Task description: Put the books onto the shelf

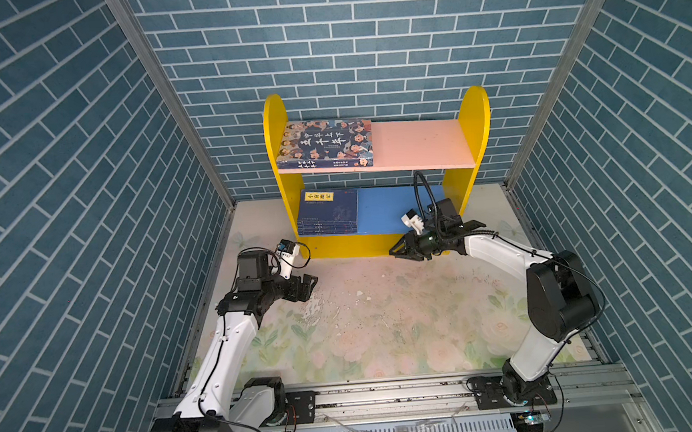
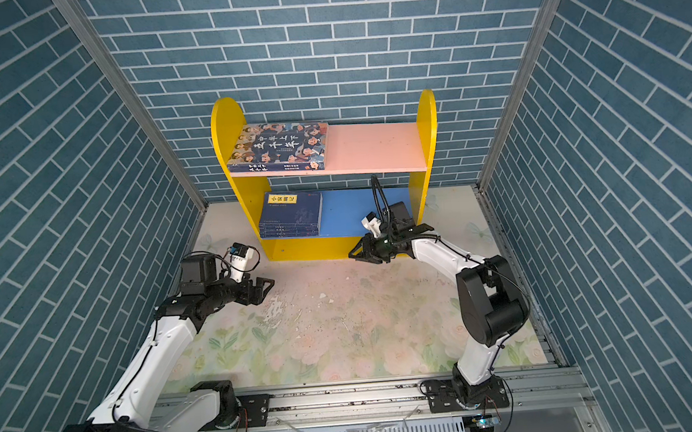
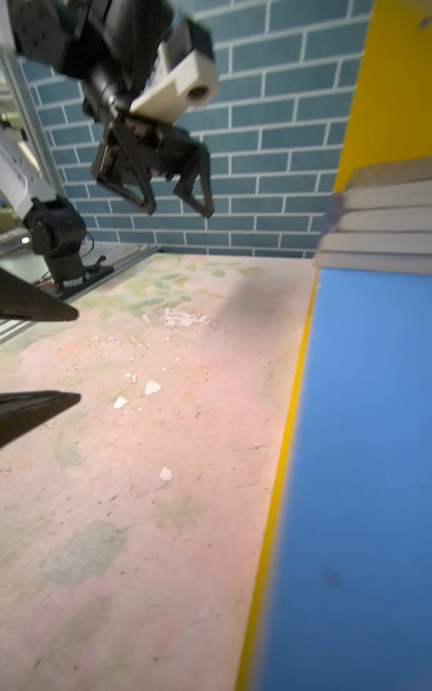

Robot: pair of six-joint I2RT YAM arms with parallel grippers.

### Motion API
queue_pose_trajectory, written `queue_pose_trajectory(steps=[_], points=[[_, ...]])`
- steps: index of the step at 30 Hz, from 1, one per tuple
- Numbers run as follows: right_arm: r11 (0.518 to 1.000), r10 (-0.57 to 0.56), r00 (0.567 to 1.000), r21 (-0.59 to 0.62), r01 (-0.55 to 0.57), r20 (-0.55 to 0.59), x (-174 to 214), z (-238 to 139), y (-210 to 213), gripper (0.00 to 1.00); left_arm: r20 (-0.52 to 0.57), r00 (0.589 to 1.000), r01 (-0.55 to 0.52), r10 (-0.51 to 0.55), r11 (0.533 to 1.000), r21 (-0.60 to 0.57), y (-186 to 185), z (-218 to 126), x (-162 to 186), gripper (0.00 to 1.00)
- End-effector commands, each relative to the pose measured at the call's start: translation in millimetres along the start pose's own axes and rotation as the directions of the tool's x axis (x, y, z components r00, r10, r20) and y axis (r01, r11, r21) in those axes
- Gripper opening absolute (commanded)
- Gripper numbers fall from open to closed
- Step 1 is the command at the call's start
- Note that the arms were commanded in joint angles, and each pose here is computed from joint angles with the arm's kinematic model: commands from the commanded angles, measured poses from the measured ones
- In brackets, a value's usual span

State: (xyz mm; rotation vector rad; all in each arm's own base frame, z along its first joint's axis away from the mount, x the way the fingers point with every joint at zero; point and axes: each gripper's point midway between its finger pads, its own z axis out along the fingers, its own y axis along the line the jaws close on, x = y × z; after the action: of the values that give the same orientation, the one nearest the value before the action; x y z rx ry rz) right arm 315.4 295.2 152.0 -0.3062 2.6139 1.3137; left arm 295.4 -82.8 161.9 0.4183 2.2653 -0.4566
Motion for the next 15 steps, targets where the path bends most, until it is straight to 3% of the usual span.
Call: queue_pose_trajectory(steps=[1,5,9,12,14,15], points=[[0.973,-0.149,0.989,0.18,0.143,0.016,26,-18,-20,0.33,0.057,0.998,0.026,-0.025,1.0,-0.004,9,5,-7,0.94],[0.925,-0.262,0.931,0.341,0.168,0.254,14,-56,-46,0.49,0.123,0.984,0.135,-0.13,0.99,-0.033,35,14,-7,0.98],[0.871,-0.344,0.853,0.472,0.135,0.393,3,-99,-72,0.63,0.182,0.971,0.173,-0.157,0.982,-0.073,60,22,-6,1.0],[0.776,-0.493,0.749,0.613,0.148,0.443,-5,-131,-83,0.75,0.218,0.963,0.183,-0.157,0.978,-0.103,75,30,-5,1.0],[0.701,-0.581,0.657,0.706,0.103,0.481,-6,-160,-90,0.91,0.242,0.959,0.181,-0.147,0.976,-0.123,84,36,-4,1.0],[0.662,-0.621,0.616,0.745,0.08,0.485,-6,-174,-93,0.95,0.256,0.956,0.178,-0.14,0.975,-0.131,87,38,-4,1.0]])
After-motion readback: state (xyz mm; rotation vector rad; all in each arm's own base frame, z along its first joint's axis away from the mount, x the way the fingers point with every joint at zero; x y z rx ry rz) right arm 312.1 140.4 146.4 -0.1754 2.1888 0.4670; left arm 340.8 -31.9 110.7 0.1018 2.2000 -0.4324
